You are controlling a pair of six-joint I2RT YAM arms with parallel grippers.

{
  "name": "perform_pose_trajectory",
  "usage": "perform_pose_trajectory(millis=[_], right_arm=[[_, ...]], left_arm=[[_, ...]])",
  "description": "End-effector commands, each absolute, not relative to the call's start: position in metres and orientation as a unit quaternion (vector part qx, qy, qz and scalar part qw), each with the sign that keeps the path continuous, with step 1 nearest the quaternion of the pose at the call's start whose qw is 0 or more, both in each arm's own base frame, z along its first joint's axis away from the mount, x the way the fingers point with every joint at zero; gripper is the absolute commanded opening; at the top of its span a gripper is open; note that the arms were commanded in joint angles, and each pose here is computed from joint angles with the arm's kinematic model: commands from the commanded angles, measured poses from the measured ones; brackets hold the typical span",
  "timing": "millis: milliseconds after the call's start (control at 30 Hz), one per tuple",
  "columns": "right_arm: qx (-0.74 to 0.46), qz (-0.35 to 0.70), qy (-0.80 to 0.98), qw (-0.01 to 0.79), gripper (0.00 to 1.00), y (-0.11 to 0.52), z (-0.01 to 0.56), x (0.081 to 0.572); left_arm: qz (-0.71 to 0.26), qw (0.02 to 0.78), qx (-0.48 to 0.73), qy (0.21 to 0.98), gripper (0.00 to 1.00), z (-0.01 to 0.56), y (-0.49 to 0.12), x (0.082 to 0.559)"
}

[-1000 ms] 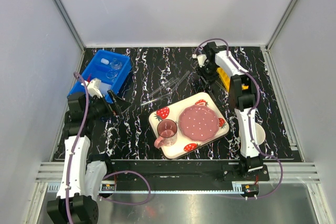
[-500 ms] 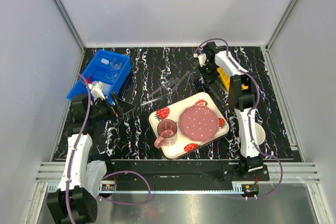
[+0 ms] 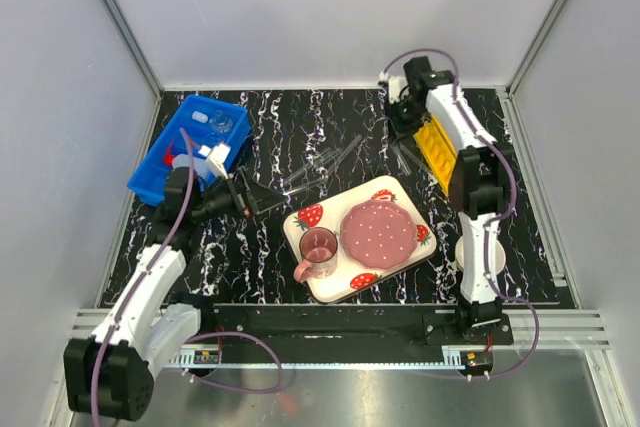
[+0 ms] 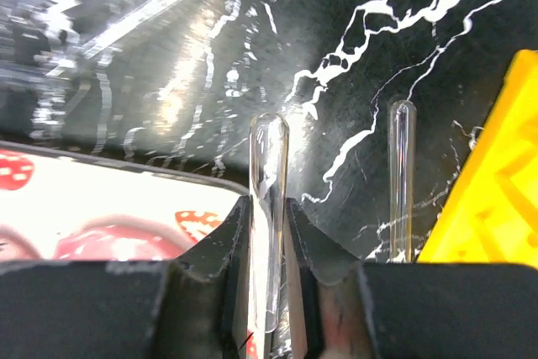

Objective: Organize the chemistry lab equipment

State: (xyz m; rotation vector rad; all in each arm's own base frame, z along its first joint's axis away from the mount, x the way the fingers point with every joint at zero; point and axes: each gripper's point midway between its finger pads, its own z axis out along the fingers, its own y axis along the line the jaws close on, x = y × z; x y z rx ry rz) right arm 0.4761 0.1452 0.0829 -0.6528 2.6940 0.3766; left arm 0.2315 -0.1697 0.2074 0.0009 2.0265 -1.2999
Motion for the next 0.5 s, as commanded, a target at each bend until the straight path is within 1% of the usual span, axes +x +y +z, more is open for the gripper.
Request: perform_pose_trajectory(millis=[0,33,67,100,167,200,267,300,367,400,433,467], right_arm=[[-0.207,0.225,0.91,0.28,0.18,0.157,0.2,0.471],[-0.21,0.253,0.901,0.283,0.18,0.164,0.21,0.465],[-0.206,0.267,0.893,0.296,0.18,0.167,0.229,0.458],[-0.204,0.279,0.89,0.297,0.18,0.168,0.231,0.453],[-0.203,0.312,0.874,0.314,0.18,0.176,0.258,0.438],[-0.2,0.321,0.871,0.313,0.19,0.177,0.26,0.433],[-0.199,0.35,0.855,0.326,0.18,0.182,0.284,0.418],[-0.196,0.36,0.851,0.327,0.19,0.184,0.285,0.413],[-0.196,0.386,0.836,0.338,0.19,0.187,0.304,0.398],[-0.186,0.396,0.835,0.335,0.19,0.188,0.303,0.395],[-0.178,0.412,0.83,0.332,0.19,0.189,0.307,0.389],[-0.177,0.419,0.823,0.341,0.19,0.187,0.317,0.382]], left_arm=[[-0.533,0.415,0.026,0.737,0.99,0.26,-0.197,0.257],[-0.544,0.414,0.037,0.728,0.99,0.273,-0.209,0.256],[-0.542,0.412,0.027,0.732,0.99,0.271,-0.214,0.265],[-0.55,0.415,0.028,0.724,0.99,0.279,-0.222,0.269],[-0.56,0.414,0.027,0.717,0.99,0.29,-0.241,0.279],[-0.572,0.402,0.029,0.715,0.99,0.294,-0.255,0.277],[-0.58,0.4,0.027,0.709,0.99,0.301,-0.275,0.292],[-0.59,0.387,0.031,0.707,0.99,0.304,-0.29,0.288],[-0.596,0.381,0.029,0.706,0.99,0.305,-0.312,0.301],[-0.607,0.377,0.04,0.698,0.99,0.317,-0.328,0.298],[-0.604,0.363,0.037,0.708,0.99,0.303,-0.341,0.305],[-0.608,0.36,0.043,0.706,0.99,0.304,-0.35,0.306]])
